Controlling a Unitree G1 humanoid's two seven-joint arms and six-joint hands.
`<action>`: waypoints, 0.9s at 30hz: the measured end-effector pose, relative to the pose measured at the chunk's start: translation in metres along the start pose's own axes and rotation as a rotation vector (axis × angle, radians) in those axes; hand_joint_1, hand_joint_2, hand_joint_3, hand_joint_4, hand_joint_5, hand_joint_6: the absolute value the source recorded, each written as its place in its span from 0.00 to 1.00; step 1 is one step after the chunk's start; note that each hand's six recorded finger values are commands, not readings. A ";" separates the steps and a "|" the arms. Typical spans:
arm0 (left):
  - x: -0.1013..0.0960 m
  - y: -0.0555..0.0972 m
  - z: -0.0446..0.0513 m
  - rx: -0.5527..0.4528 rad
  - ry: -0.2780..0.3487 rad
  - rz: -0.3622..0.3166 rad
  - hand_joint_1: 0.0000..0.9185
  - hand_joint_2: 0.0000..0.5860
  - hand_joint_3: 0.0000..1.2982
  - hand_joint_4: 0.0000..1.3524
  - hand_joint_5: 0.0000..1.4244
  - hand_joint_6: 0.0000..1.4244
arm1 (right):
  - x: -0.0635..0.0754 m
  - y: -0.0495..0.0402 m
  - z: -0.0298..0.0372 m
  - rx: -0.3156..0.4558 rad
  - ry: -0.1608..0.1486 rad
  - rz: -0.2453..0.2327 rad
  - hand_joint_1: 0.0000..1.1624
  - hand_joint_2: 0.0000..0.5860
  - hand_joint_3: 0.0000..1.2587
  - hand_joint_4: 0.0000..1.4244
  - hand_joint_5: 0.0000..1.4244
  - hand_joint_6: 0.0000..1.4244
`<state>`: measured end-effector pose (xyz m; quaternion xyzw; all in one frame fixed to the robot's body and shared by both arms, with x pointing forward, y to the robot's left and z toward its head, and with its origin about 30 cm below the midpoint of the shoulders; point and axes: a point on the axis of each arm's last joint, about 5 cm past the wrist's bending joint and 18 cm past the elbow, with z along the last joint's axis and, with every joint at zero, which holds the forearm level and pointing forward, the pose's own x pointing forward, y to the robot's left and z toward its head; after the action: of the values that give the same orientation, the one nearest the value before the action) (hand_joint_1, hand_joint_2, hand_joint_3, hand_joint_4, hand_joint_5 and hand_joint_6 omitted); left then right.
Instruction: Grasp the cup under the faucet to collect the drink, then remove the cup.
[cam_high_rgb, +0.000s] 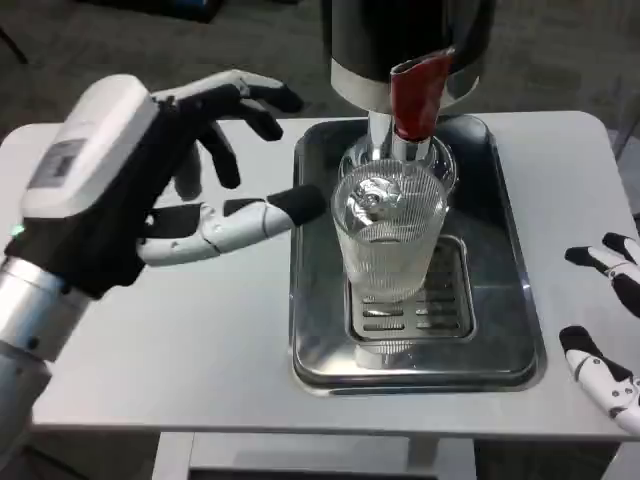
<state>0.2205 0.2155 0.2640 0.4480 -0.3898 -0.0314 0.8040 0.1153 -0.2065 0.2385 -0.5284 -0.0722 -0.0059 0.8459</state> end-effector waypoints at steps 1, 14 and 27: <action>-0.001 0.004 0.0008 -0.002 -0.005 0.014 0.15 0.15 0.37 0.41 0.57 0.77 | 0.000 0.0000 0.0000 0.001 0.000 0.000 0.31 0.87 0.09 0.00 0.00 0.04; 0.011 0.047 0.0069 -0.334 -0.106 0.004 0.00 0.14 0.23 0.24 0.28 0.26 | 0.001 0.0022 0.0017 0.009 -0.007 0.004 0.31 0.87 0.05 0.00 0.00 0.05; 0.049 0.063 0.0197 -0.677 -0.193 -0.294 0.00 0.15 0.19 0.17 0.22 0.18 | 0.000 0.0028 0.0029 0.012 -0.001 0.003 0.31 0.87 0.06 0.00 0.00 0.05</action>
<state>0.2228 0.2198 0.3462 0.2031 -0.3626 -0.3155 0.8531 0.1150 -0.2027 0.2372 -0.5233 -0.0716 -0.0038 0.8491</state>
